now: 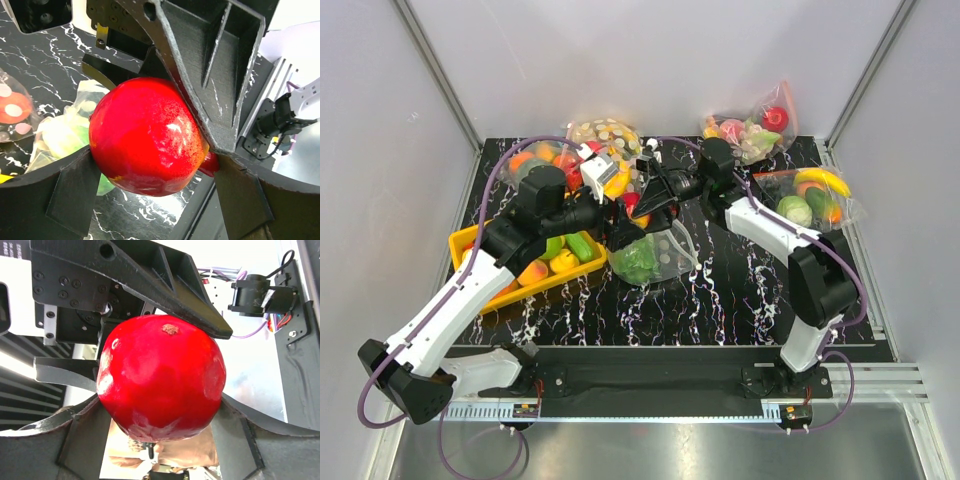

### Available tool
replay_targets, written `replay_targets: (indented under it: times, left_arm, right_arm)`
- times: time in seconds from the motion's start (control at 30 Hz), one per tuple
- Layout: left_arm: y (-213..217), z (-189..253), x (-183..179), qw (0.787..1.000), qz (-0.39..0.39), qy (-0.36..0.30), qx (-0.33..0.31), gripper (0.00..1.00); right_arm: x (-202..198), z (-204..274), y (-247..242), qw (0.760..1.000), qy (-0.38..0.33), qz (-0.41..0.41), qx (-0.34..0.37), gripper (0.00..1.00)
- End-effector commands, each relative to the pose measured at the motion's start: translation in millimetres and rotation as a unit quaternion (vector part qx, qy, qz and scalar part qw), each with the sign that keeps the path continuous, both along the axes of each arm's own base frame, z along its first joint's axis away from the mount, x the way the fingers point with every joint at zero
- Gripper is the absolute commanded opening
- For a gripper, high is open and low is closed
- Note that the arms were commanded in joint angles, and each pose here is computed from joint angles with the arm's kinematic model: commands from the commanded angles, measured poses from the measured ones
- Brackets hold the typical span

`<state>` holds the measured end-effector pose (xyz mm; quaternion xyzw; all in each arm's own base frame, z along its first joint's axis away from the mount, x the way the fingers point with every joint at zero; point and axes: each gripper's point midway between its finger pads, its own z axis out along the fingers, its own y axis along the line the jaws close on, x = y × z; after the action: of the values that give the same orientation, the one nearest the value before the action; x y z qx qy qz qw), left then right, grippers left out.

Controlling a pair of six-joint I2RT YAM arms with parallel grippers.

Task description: Open the zip-top bag and remove the fake food

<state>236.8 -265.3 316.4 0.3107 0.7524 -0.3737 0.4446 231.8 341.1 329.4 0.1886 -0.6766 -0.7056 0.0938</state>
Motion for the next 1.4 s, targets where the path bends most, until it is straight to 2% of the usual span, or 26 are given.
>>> replay_targets:
  times: [0.0,0.1,0.33,0.4,0.43,0.47,0.53,0.57,0.8,0.97,1.03,1.07,1.1,1.17,1.23,1.27,1.37]
  left_arm:
    - [-12.5,-2.6,-10.2,0.999,-0.045,-0.023,0.004,0.00]
    - [-12.4,-5.1,-9.6,0.999,-0.045,-0.022,0.009,0.00]
    - [-12.8,-7.5,-4.0,0.999,-0.036,-0.023,0.013,0.00]
    - [-12.0,-8.8,-1.5,0.999,-0.029,-0.023,0.015,0.00]
    - [-11.2,-8.5,-0.7,0.999,-0.025,-0.024,0.015,0.00]
    - [-10.3,-8.3,-0.2,0.999,-0.023,-0.024,0.016,0.00]
    - [-10.7,-6.4,-1.1,0.999,-0.022,-0.025,0.011,0.00]
    - [-10.6,-4.6,-0.4,0.999,-0.019,-0.027,0.008,0.00]
    - [-11.1,-11.8,3.5,1.000,-0.009,-0.010,0.011,0.00]
    - [2.9,-18.0,15.0,0.999,0.033,0.007,0.010,0.00]
    - [24.2,-32.2,29.6,0.997,0.077,0.026,0.015,0.00]
    - [35.9,-35.9,32.9,0.995,0.097,0.031,0.020,0.00]
    - [56.6,-40.9,45.4,0.990,0.137,0.035,0.028,0.00]
    - [100.9,-56.5,61.8,0.973,0.217,0.047,0.054,0.00]
    - [133.1,-65.8,70.3,0.957,0.274,0.056,0.070,0.00]
    - [148.0,-70.0,72.9,0.950,0.298,0.062,0.072,0.00]
    - [220.0,-82.6,86.3,0.898,0.424,0.082,0.087,0.00]
  right_arm:
    - [1.9,27.1,8.1,0.999,0.001,-0.019,0.030,0.79]
    - [3.6,28.8,8.5,0.999,-0.007,-0.022,0.033,0.87]
    - [6.8,22.5,11.4,0.999,-0.009,-0.030,0.014,0.87]
    - [8.6,22.6,11.1,0.999,-0.029,-0.036,0.017,0.87]
    - [10.3,19.3,10.7,0.999,-0.015,-0.042,0.005,0.87]
    - [13.0,20.3,10.1,0.998,-0.038,-0.053,0.011,0.87]
    - [20.5,15.1,4.7,0.997,-0.026,-0.071,-0.008,0.88]
    - [24.7,17.1,3.1,0.995,-0.055,-0.085,-0.003,0.89]
    - [47.5,17.1,-19.9,0.989,-0.062,-0.135,-0.025,0.90]
    - [57.1,4.6,-29.8,0.983,-0.077,-0.162,-0.044,0.91]
    - [67.4,2.2,-41.5,0.978,-0.074,-0.186,-0.053,0.91]
    - [72.1,2.5,-46.1,0.974,-0.095,-0.200,-0.056,0.92]
    - [76.2,-2.0,-54.8,0.971,-0.086,-0.213,-0.071,0.92]
    - [84.0,-3.5,-62.1,0.961,-0.124,-0.231,-0.086,0.92]
    - [82.2,-16.7,-71.4,0.954,-0.116,-0.240,-0.135,0.92]
    - [90.0,-17.4,-75.5,0.941,-0.164,-0.252,-0.152,0.92]
    - [88.9,-26.5,-86.4,0.928,-0.180,-0.262,-0.194,0.92]
